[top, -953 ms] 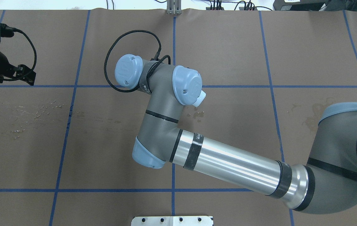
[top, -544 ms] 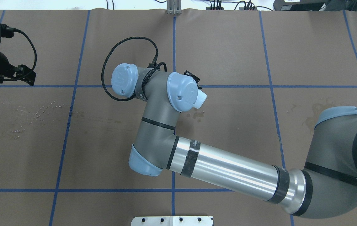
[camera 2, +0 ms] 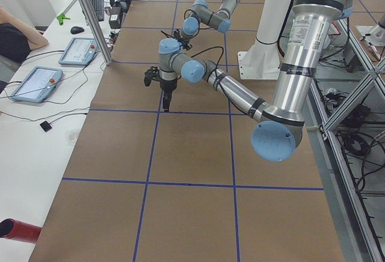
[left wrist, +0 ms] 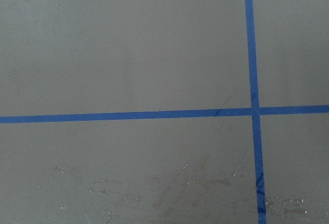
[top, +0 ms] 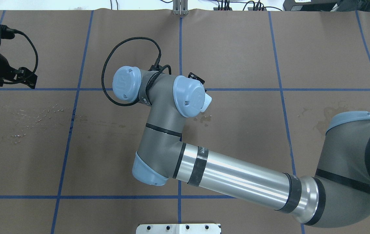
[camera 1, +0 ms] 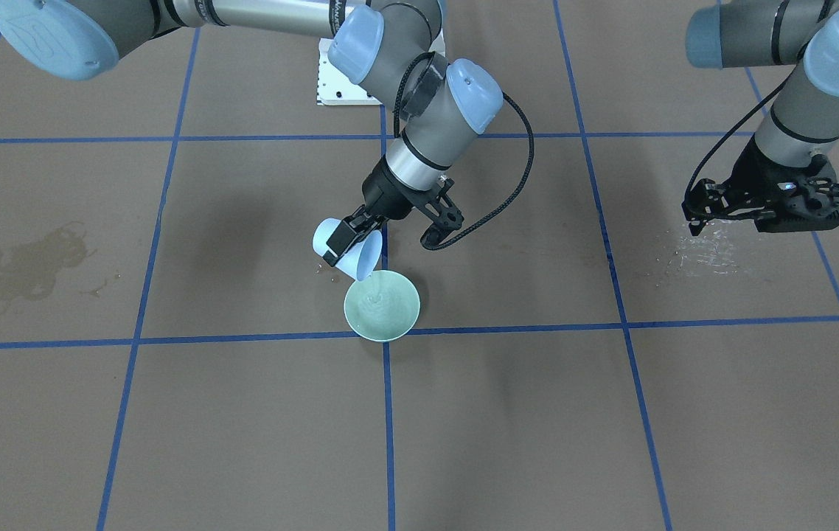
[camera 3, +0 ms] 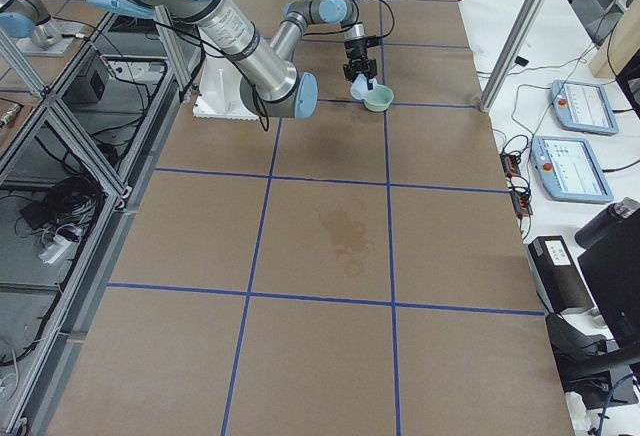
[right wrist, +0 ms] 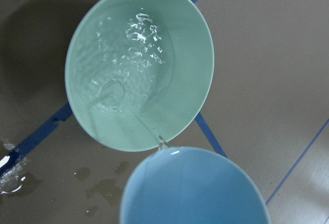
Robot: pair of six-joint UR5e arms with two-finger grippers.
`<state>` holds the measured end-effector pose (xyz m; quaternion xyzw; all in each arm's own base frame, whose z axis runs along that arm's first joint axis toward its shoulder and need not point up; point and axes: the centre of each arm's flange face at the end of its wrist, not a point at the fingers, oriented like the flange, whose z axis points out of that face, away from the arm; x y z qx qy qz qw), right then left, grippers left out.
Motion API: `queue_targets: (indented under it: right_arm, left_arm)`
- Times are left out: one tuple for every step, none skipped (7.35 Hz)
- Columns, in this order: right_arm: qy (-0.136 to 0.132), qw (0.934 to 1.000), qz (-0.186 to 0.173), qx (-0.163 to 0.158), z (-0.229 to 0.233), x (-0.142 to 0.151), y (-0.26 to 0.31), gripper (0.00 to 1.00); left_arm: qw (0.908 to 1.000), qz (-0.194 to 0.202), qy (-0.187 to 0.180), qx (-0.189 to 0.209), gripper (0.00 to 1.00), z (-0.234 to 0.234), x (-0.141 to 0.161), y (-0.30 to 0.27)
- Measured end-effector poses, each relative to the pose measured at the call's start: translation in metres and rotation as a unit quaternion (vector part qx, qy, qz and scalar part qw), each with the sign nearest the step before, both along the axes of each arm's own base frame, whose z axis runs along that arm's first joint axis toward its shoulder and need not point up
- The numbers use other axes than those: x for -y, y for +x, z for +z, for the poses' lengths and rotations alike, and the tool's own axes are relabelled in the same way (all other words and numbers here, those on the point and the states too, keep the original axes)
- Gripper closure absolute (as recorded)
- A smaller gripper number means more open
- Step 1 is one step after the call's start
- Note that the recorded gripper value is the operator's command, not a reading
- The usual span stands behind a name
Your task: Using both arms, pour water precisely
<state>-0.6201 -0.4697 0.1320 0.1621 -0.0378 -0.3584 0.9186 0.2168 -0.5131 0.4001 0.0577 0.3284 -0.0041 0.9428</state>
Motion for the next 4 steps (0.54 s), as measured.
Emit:
queue_targets:
  right_arm:
    - [0.012,0.9995,0.003,0.029,-0.004,-0.004,0.009,1.0]
    - [0.024,0.9979,0.009,0.059,-0.009,-0.005,0.016,1.0]
    - [0.035,0.9947,0.023,0.094,-0.012,-0.004,0.022,1.0]
    - [0.044,0.9873,0.048,0.144,-0.01,-0.006,0.029,1.0]
  left_arm:
    - [1.0,0.0,-0.001,0.0,0.0,0.001,0.0,0.0]
    - [1.0,0.0,-0.001,0.001,0.0,0.001,0.001,0.001]
    - [1.0,-0.001,-0.001,0.0,0.0,0.001,0.001,0.001]
    - [1.0,-0.001,-0.001,0.0,0.0,0.001,0.001,0.001]
